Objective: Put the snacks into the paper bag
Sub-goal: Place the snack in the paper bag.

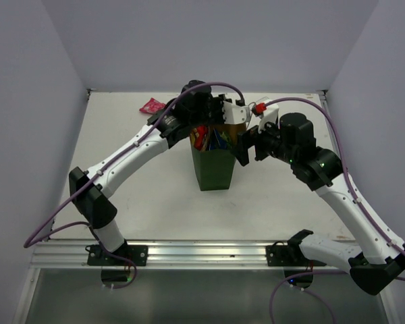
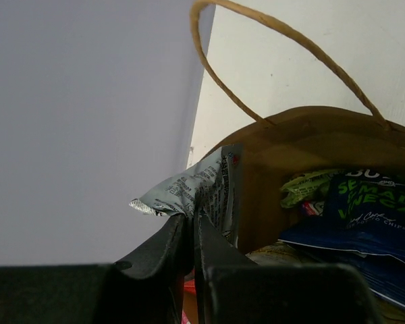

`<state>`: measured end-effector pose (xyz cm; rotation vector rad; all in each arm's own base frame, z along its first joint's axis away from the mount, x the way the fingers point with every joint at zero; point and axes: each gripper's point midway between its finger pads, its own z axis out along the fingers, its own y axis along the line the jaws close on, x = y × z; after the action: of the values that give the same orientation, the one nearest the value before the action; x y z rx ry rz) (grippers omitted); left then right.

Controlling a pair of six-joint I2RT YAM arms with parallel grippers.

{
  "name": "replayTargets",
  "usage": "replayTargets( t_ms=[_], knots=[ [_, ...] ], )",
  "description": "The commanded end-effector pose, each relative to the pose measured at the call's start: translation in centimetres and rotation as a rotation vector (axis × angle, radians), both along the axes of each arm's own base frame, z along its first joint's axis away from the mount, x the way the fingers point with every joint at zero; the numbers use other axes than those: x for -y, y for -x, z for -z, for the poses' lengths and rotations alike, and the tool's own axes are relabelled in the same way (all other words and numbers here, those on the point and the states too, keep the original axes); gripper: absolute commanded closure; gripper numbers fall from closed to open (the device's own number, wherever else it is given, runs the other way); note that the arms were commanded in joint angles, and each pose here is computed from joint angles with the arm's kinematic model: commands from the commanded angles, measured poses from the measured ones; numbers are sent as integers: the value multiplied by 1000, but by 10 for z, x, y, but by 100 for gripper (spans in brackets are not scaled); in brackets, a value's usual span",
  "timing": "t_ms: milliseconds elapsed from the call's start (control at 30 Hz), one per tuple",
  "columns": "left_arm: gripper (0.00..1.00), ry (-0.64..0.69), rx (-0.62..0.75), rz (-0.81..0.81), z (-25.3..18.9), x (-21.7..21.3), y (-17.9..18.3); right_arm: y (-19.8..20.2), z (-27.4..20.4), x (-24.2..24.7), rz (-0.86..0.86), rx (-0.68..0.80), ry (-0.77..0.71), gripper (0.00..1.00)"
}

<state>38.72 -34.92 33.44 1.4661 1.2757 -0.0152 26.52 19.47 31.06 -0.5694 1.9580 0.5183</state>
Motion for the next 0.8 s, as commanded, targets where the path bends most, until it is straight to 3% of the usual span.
replayTargets(
  t_ms=[0, 133, 300, 333, 467, 633, 767],
  knots=[
    [88, -57, 43, 3, 13, 3, -9, -2, -7, 1, 6, 30, -12, 2],
    [85, -79, 45, 7, 24, 6, -14, -3, -9, 1, 11, 32, -13, 2],
    [73, -85, 59, -7, 24, 5, -18, -3, -9, 2, 17, 31, -9, 1],
    [63, -82, 61, -4, 23, 5, -18, -3, -9, 3, 16, 33, -7, 2],
    [45, -53, 69, -8, 15, 6, -17, -4, -8, 2, 16, 30, -5, 2],
    [41, -19, 79, -19, 4, 5, -16, -4, -9, 1, 13, 31, -7, 2],
    [37, 92, 82, -32, -23, 3, -11, -3, -9, 2, 11, 32, -9, 1]
  ],
)
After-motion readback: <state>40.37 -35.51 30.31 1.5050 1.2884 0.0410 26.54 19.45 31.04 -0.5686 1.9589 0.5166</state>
